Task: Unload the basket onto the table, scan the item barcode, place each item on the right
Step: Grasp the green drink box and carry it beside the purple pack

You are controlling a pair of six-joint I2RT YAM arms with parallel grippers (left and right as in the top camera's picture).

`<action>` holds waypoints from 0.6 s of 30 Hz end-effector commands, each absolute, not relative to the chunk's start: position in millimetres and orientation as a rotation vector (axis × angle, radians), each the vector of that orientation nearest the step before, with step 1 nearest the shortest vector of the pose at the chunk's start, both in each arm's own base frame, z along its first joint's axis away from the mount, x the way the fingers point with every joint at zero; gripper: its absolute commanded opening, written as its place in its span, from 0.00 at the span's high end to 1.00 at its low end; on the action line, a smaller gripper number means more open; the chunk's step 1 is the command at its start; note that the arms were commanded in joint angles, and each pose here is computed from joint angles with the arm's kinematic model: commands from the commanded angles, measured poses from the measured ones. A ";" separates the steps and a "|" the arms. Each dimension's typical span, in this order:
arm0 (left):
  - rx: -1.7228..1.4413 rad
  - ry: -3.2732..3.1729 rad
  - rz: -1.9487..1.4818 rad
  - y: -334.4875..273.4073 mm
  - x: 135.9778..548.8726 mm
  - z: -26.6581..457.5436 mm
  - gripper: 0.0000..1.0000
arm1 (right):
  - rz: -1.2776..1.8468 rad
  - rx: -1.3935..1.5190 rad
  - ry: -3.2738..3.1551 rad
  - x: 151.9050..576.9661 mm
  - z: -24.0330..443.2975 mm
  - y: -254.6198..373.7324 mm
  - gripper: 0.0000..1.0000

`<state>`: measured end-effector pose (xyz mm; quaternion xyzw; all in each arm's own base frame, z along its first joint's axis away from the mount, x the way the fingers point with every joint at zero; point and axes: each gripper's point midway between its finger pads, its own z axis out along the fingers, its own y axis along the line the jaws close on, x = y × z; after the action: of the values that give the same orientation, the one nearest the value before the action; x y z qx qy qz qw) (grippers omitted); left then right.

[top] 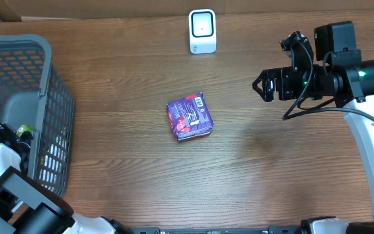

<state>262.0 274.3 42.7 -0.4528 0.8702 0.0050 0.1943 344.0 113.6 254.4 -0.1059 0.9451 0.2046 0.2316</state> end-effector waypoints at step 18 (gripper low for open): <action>-0.713 2.117 -0.417 212.7 337.0 384.0 0.96 | 0.562 -0.308 2.548 348.7 267.7 116.6 0.00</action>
<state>321.2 263.1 299.3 -0.4041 0.8503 -0.1093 0.3189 346.8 113.9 255.9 -0.1070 0.9434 0.2046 0.2382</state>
